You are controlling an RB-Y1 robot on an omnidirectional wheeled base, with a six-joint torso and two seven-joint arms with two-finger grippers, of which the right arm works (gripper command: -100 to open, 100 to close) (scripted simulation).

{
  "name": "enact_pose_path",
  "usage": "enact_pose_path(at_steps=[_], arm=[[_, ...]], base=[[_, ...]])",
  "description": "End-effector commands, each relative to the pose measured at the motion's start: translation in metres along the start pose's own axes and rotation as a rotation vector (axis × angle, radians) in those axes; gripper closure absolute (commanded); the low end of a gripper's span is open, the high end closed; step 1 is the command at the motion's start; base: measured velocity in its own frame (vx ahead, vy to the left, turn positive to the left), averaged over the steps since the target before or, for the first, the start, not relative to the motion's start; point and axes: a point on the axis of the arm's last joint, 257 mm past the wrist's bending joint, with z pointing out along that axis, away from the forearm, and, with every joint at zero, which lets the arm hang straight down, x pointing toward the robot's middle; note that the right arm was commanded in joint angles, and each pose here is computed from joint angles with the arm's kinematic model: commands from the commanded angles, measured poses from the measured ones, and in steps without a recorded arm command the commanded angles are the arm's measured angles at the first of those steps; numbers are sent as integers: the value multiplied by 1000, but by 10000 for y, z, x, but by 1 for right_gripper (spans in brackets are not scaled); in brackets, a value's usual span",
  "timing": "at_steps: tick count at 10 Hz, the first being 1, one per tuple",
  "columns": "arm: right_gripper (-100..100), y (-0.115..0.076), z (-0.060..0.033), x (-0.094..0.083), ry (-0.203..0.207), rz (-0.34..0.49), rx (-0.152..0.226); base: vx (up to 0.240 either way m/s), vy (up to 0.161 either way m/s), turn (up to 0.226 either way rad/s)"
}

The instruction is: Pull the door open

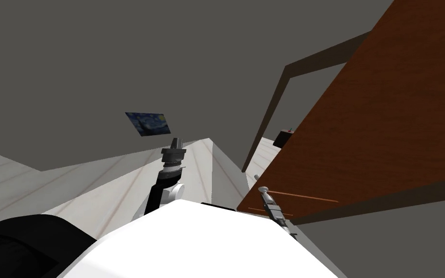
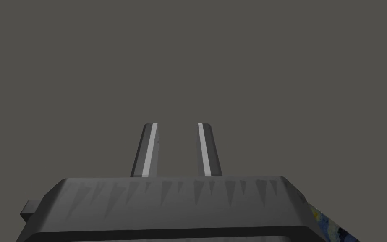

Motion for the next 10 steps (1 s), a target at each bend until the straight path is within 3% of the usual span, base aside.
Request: enact_pose_path(at_steps=[1,10], arm=[[100,12,-52,15,3,0,11],[100,12,-223,0,-1,2,51]], base=[[-222,-66,155],[-188,-63,140]])
